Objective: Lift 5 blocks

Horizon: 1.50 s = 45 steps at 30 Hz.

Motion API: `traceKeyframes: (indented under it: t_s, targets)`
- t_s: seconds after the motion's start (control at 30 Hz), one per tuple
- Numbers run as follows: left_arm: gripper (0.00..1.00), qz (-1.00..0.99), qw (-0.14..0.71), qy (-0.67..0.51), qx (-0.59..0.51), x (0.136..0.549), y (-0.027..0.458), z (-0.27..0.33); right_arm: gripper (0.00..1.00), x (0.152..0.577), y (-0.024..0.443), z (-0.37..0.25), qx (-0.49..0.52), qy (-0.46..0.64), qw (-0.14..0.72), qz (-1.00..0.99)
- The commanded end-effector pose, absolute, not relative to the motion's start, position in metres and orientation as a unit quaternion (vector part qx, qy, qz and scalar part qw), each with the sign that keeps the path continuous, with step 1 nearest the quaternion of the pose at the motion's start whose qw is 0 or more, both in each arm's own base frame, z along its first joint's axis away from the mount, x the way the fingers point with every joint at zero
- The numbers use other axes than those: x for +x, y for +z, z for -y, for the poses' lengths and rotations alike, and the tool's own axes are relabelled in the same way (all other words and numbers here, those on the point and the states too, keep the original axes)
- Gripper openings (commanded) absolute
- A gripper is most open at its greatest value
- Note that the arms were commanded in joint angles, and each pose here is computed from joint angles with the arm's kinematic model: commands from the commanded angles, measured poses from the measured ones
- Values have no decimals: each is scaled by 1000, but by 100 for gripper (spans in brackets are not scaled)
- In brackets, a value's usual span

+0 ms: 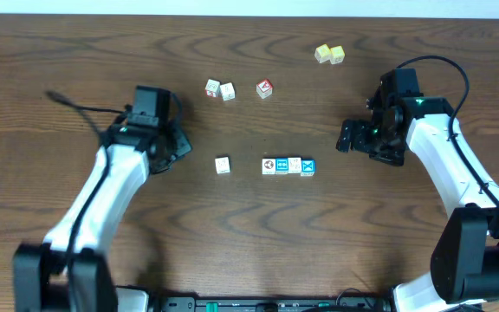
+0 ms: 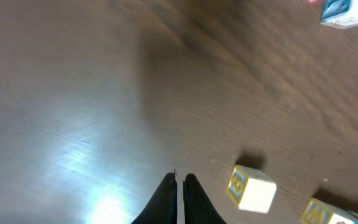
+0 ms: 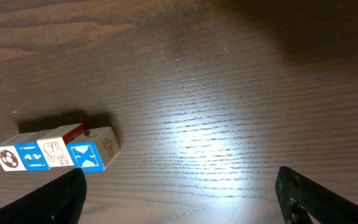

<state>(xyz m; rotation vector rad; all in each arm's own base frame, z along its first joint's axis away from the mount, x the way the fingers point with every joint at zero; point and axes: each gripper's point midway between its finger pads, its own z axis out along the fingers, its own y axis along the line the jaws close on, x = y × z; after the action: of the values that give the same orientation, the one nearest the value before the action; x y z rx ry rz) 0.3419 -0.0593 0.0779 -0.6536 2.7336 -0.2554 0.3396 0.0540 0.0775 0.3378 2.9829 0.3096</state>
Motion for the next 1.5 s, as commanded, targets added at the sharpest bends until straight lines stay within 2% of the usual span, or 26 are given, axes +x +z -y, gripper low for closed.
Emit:
traceKeyframes:
  t_s: [0.0, 0.2, 0.27, 0.5, 0.67, 1.47]
  targets:
    - [7, -966, 107, -113, -208, 336, 47, 73, 95, 334, 74, -54, 106, 95, 51, -989]
    - [7, -967, 43, -156, -196, 330, 12, 94, 95, 331, 73, -53, 107, 94, 43, -989]
    - [7, -965, 34, -204, -163, 331, 11, 112, 95, 332, 73, -54, 107, 95, 46, -989]
    - [7, -968, 28, -206, -137, 325, 11, 126, 95, 334, 73, -54, 115, 96, 48, -988]
    - [7, -977, 37, -171, -121, 322, 7, 130, 95, 334, 73, -54, 115, 96, 49, -988]
    - [7, -974, 76, -194, -87, 337, 13, 151, 94, 328, 73, -53, 116, 93, 36, -988]
